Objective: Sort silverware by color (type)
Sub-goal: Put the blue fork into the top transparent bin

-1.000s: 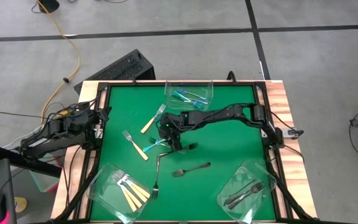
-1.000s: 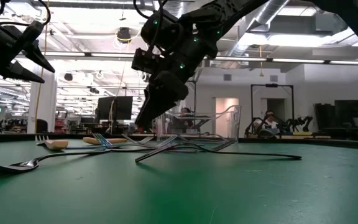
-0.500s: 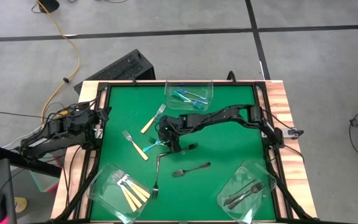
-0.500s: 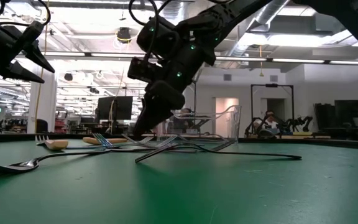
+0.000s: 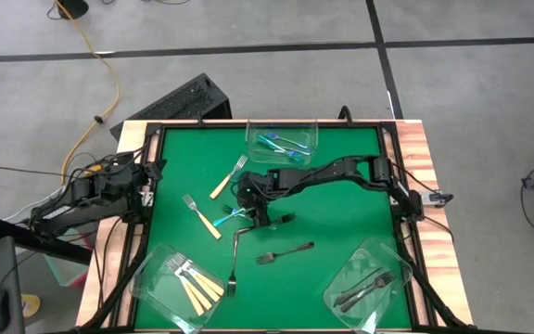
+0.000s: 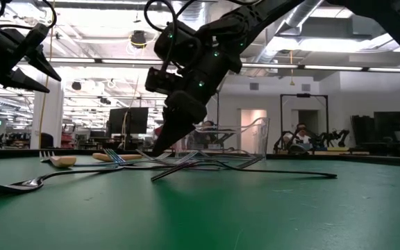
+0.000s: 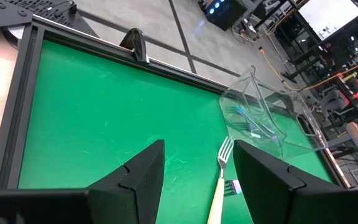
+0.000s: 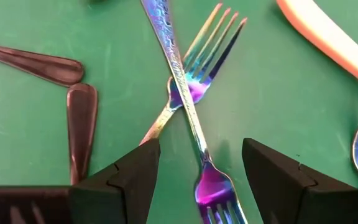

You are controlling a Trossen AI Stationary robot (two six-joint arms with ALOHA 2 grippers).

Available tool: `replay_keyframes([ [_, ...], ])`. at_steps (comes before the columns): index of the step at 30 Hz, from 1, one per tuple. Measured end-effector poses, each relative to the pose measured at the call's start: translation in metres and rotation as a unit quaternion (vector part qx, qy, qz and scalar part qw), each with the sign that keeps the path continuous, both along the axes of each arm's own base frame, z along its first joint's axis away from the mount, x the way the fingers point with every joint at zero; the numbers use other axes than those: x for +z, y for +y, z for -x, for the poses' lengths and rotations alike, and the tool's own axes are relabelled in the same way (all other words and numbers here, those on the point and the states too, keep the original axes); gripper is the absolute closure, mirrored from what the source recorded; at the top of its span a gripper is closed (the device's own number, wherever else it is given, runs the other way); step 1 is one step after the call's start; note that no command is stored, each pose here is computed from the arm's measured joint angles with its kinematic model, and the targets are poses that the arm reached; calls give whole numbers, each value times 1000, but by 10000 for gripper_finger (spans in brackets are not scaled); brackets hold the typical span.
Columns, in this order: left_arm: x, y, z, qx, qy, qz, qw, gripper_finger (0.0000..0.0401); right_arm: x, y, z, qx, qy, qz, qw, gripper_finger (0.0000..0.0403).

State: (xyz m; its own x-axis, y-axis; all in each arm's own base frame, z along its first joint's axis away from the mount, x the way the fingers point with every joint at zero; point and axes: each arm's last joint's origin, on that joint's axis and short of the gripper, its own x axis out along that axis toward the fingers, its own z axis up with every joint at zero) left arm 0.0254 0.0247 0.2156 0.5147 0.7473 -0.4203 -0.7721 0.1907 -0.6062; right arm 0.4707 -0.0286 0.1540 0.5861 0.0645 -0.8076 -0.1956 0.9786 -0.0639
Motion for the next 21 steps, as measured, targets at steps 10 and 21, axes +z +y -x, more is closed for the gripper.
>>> replay_keyframes([
  [10,0,0,0,0,0,0,1000,225,-8,4,-2,3,5,-2,1000,154],
  [21,0,0,0,1,0,0,1000,225,-21,3,-5,-23,15,-25,999,158],
])
